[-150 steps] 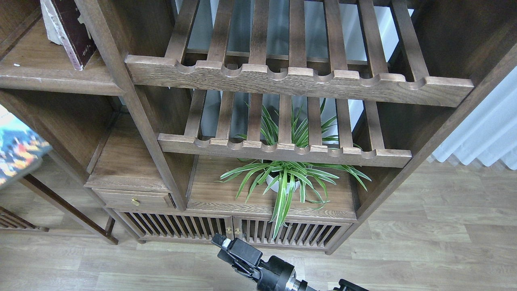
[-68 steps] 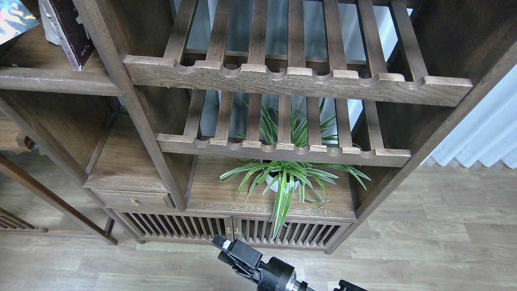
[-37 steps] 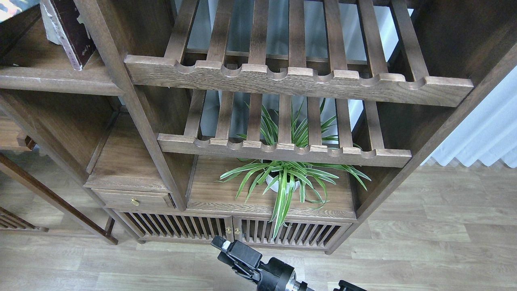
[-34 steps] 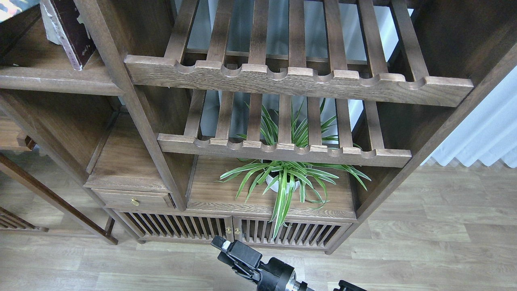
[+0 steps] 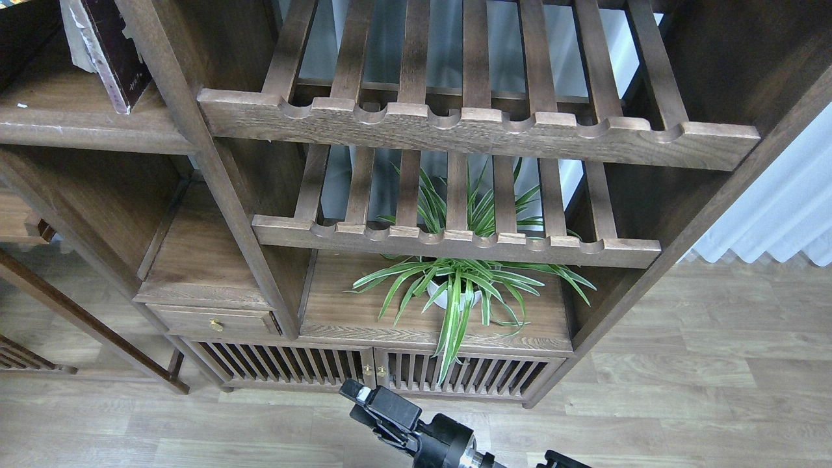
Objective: Organize books on shelf
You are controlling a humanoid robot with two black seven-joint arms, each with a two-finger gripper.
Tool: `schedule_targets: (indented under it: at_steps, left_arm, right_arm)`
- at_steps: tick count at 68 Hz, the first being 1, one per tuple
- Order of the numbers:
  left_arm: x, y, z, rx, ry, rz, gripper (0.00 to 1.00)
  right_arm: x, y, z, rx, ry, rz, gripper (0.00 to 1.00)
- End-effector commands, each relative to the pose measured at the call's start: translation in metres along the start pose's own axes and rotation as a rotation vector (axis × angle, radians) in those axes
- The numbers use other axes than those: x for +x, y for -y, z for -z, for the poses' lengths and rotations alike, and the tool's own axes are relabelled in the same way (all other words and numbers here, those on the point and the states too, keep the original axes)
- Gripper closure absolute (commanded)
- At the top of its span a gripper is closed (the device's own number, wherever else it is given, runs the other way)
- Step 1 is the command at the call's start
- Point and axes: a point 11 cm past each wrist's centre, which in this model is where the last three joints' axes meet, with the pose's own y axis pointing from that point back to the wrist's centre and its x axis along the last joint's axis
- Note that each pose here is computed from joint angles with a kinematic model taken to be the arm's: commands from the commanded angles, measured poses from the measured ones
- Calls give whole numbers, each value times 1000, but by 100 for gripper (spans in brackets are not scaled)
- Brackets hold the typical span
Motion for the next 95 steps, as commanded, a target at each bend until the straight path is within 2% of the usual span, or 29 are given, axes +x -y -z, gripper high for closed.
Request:
schedule_targets:
  at_steps: [1,24,54,69,95]
  left_arm:
    - [3,7,3,26,0,-19,92]
    - [-7,28,-1,78,45,-25,92]
    - [15,-15,-53,20,113,-114,90]
    - [14,-15,-52,22,114,-113,89]
    - [-3,15,-25,67,90,-50,90]
  right_arm:
    - [0,0,0,1,1,0,1]
    - [0,0,0,0,1,-1,1]
    - [0,0,-3,-16,-9,-2,1]
    - [0,0,-4,-17,-9,-1,1]
    - [0,0,-4,-17,-8,1,1]
